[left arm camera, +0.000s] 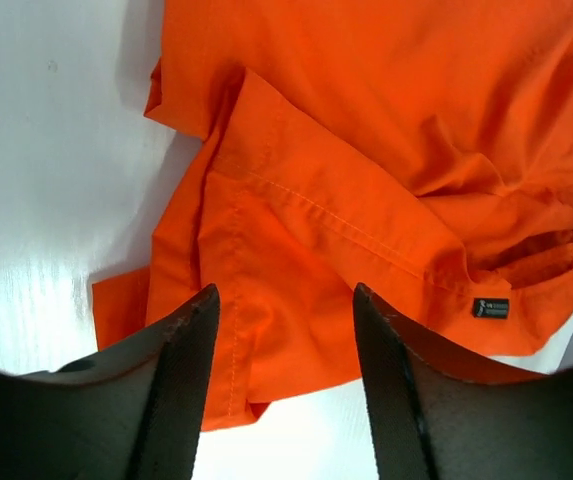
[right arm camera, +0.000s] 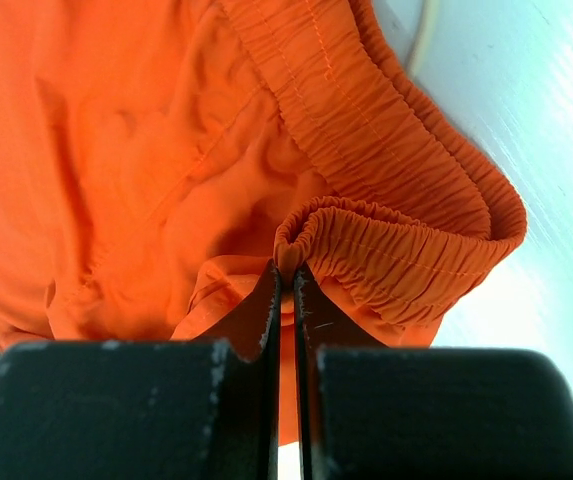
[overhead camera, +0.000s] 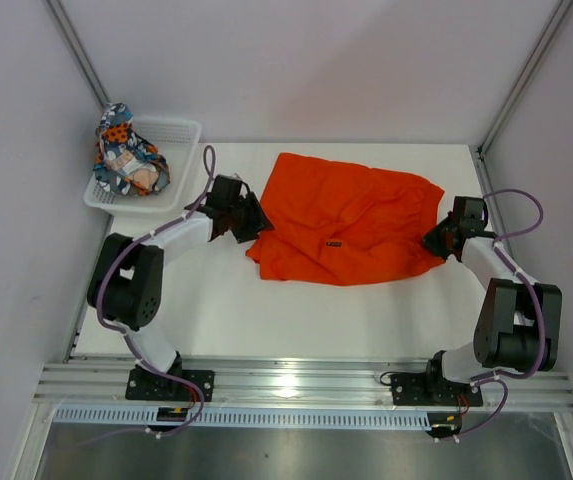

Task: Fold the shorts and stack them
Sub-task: Fold the shorts

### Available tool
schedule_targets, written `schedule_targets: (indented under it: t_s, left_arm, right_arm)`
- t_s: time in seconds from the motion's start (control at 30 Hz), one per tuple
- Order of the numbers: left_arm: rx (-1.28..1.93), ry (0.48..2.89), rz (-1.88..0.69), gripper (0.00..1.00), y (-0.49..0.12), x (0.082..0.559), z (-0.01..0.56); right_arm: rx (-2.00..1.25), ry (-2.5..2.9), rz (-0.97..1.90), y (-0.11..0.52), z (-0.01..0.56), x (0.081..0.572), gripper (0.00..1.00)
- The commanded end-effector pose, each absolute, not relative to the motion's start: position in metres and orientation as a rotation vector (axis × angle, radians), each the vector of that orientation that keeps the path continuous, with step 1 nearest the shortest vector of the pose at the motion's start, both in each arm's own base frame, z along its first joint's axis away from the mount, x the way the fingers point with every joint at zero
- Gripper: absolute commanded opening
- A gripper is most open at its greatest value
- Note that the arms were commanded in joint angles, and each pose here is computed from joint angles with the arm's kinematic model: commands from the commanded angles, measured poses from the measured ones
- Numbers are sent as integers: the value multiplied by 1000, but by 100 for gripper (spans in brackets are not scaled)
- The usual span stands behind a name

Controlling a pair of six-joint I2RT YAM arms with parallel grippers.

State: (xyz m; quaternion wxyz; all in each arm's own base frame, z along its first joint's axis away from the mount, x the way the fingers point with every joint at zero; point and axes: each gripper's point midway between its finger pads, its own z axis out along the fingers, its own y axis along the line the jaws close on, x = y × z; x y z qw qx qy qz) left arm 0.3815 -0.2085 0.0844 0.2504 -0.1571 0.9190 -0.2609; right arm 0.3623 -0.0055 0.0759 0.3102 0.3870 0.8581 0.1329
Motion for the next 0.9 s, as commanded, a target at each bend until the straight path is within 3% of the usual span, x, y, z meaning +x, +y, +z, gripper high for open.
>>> schedule_targets:
  t_s: [0.0,0.87]
  left_arm:
    - [-462,2469,-727,54,-215,398,83]
    - [-440,2506,-656,50,-220,425,37]
  right_arm:
    - [971,2228,392,-4,84,373,0]
    - [940,2223,456,4,89,376,0]
